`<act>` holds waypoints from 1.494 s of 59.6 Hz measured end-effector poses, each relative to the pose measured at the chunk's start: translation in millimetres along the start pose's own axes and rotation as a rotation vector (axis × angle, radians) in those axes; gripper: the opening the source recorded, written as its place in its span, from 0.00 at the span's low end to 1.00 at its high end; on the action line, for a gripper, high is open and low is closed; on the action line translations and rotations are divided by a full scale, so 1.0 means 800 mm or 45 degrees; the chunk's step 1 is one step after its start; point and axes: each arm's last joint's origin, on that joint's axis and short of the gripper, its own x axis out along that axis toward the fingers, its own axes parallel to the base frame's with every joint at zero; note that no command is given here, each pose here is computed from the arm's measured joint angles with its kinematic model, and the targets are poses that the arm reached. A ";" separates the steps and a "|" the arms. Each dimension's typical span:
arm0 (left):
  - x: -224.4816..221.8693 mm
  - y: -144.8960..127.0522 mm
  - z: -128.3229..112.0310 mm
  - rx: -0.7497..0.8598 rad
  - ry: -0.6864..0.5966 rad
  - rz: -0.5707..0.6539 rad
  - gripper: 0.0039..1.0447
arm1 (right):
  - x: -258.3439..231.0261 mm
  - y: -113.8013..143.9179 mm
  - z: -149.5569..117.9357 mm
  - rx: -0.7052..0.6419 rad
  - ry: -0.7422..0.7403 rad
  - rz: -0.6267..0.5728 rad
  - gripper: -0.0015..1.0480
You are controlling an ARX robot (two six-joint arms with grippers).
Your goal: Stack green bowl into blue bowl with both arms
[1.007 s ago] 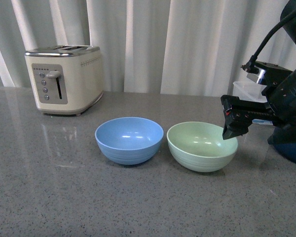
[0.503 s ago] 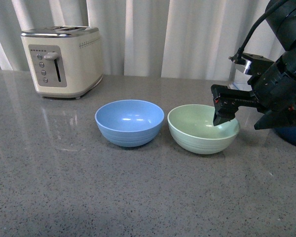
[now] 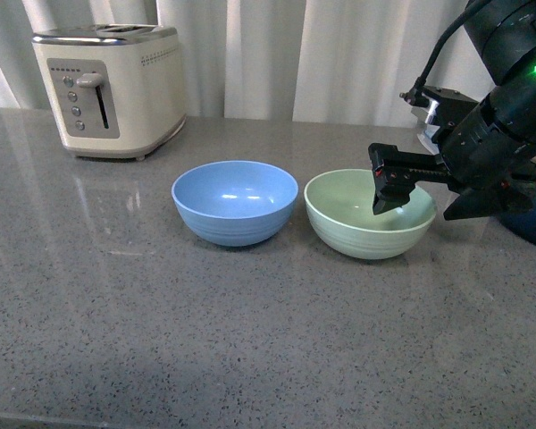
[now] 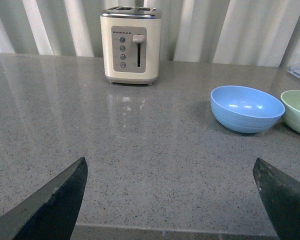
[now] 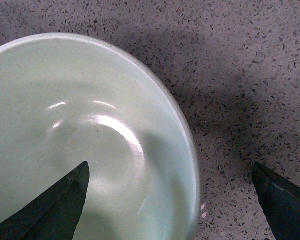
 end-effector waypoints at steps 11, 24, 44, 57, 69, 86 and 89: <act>0.000 0.000 0.000 0.000 0.000 0.000 0.94 | 0.006 0.002 -0.001 -0.005 -0.006 0.022 0.68; 0.000 0.000 0.000 0.000 0.000 0.000 0.94 | 0.010 0.001 -0.005 -0.022 -0.040 0.024 0.29; 0.000 0.000 0.000 0.000 0.000 0.000 0.94 | -0.011 -0.007 -0.002 -0.017 -0.088 0.015 0.02; 0.000 0.000 0.000 0.000 0.000 0.000 0.94 | -0.027 -0.009 0.011 -0.020 -0.103 0.020 0.02; 0.000 0.000 0.000 0.000 0.000 0.000 0.94 | -0.065 0.019 0.047 -0.070 -0.205 0.098 0.02; 0.000 0.000 0.000 0.000 0.000 0.000 0.94 | -0.079 0.085 0.052 -0.187 -0.224 0.235 0.02; 0.000 0.000 0.000 0.000 0.000 0.000 0.94 | -0.077 0.096 0.049 -0.206 -0.213 0.261 0.02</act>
